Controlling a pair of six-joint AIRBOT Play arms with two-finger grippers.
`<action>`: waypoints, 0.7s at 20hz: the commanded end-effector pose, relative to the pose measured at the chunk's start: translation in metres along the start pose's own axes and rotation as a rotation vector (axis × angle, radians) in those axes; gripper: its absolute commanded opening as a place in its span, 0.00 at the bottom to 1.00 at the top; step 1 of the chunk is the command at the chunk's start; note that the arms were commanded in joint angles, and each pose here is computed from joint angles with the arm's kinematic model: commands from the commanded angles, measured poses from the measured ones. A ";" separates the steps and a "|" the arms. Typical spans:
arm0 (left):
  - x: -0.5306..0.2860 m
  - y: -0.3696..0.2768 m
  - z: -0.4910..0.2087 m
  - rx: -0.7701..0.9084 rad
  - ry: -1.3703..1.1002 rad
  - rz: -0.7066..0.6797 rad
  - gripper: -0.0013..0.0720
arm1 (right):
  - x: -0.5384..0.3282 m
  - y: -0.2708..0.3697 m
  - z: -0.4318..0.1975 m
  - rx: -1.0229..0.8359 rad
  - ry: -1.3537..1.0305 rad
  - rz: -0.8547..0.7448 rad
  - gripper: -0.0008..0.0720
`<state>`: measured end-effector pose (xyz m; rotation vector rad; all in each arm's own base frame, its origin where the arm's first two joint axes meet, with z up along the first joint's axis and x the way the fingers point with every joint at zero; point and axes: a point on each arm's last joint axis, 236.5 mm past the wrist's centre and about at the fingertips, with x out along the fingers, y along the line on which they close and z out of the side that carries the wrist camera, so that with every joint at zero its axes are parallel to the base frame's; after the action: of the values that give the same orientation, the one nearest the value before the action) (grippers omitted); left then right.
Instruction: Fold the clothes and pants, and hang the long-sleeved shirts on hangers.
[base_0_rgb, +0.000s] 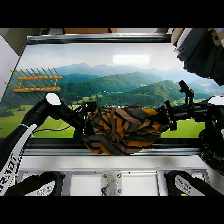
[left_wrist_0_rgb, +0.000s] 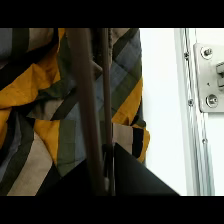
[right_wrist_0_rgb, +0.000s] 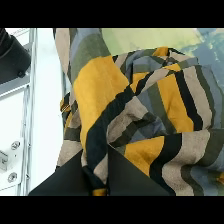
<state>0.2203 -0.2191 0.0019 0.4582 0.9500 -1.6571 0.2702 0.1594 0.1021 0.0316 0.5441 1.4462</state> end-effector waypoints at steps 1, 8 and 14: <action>-0.002 0.002 0.000 -0.004 -0.004 0.007 0.03 | 0.000 0.000 0.000 -0.006 -0.001 0.001 0.03; -0.026 0.029 -0.014 -0.409 -0.066 0.099 0.71 | 0.000 0.000 0.000 -0.021 0.000 0.001 0.02; -0.094 0.058 -0.020 -0.516 -0.198 0.376 0.71 | 0.000 0.000 0.000 -0.021 0.000 0.001 0.02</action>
<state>0.2767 -0.1709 0.0191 0.1500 1.0861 -1.2071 0.2701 0.1597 0.1016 0.0171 0.5309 1.4520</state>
